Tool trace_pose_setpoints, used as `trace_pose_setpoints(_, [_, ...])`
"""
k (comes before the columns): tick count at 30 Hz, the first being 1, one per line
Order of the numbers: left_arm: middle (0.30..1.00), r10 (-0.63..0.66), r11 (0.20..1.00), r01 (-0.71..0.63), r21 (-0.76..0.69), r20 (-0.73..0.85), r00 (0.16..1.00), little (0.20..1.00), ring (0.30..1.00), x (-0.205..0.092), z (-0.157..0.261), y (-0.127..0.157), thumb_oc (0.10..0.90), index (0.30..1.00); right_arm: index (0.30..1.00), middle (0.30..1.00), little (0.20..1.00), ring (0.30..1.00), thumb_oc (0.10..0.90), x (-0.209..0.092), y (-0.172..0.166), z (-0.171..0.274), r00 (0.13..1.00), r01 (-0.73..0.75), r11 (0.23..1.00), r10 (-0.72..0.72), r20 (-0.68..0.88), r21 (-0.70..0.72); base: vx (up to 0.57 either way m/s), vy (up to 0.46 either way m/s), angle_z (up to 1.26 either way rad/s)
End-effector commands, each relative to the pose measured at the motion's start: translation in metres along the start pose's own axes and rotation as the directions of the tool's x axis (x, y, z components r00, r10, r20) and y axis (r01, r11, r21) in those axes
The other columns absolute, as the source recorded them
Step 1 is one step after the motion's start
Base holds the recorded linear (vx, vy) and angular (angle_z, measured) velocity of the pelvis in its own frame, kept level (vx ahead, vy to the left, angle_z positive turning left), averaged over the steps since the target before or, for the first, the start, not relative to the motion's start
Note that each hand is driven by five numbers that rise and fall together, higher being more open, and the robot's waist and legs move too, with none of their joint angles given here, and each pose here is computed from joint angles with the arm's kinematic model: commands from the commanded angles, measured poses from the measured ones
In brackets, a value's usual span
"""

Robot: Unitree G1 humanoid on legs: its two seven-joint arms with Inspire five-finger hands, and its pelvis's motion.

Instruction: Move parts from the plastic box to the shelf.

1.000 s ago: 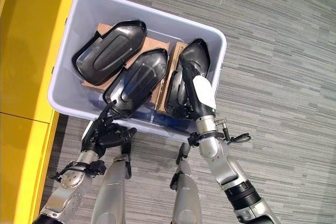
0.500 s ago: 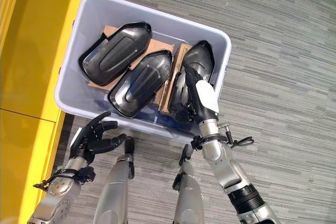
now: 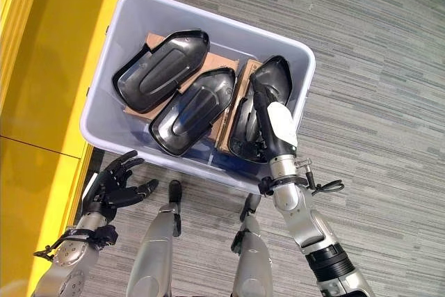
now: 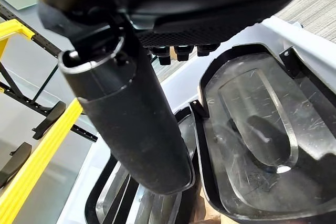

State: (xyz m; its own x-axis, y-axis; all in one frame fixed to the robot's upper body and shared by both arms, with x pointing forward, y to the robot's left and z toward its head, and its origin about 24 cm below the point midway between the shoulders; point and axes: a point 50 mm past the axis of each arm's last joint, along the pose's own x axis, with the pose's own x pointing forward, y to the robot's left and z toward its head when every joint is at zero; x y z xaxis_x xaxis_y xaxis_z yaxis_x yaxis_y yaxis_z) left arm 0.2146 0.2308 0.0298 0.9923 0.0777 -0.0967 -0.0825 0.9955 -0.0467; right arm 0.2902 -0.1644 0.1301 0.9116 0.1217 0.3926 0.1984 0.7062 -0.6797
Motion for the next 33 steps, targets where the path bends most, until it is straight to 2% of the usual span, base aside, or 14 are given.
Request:
trace_pose_setpoints(1, [1.000,-0.025,0.998,0.020,0.059,0.087,0.996,1.000,1.000,-0.012,0.022,0.012,0.900,1.000,1.000,1.000,1.000,1.000,0.900,0.003,-0.035,0.037,0.966,0.128,0.992,-0.128,0.226,0.018,0.00,0.000,0.00])
trace_pose_setpoints(8, [1.000,0.002,0.997,-0.007,0.078,0.064,0.998,1.000,1.000,-0.016,0.018,0.020,0.900,1.000,1.000,1.000,1.000,1.000,0.900,-0.003,-0.033,0.035,0.971,0.098,0.995,-0.097,0.220,0.008,0.00,0.000,0.00])
trace_pose_setpoints(16, [1.000,0.095,0.990,-0.089,0.110,-0.046,0.994,1.000,1.000,-0.032,-0.006,0.040,0.900,1.000,1.000,1.000,1.000,1.000,0.900,-0.007,-0.033,0.032,0.974,0.087,0.996,-0.085,0.212,-0.002,0.00,0.000,0.00])
trace_pose_setpoints(26, [1.000,0.222,0.967,-0.200,0.155,-0.137,0.965,1.000,1.000,-0.037,-0.030,0.058,0.900,1.000,1.000,1.000,1.000,1.000,0.900,-0.008,-0.033,0.031,0.975,0.093,0.996,-0.090,0.205,-0.006,0.01,-0.002,0.00])
trace_pose_setpoints(33, [1.000,0.217,0.967,-0.195,0.163,-0.134,0.967,1.000,1.000,-0.035,-0.031,0.056,0.900,1.000,1.000,1.000,1.000,1.000,0.900,-0.007,-0.031,0.035,0.972,0.087,0.996,-0.086,0.218,0.004,0.01,0.003,-0.01])
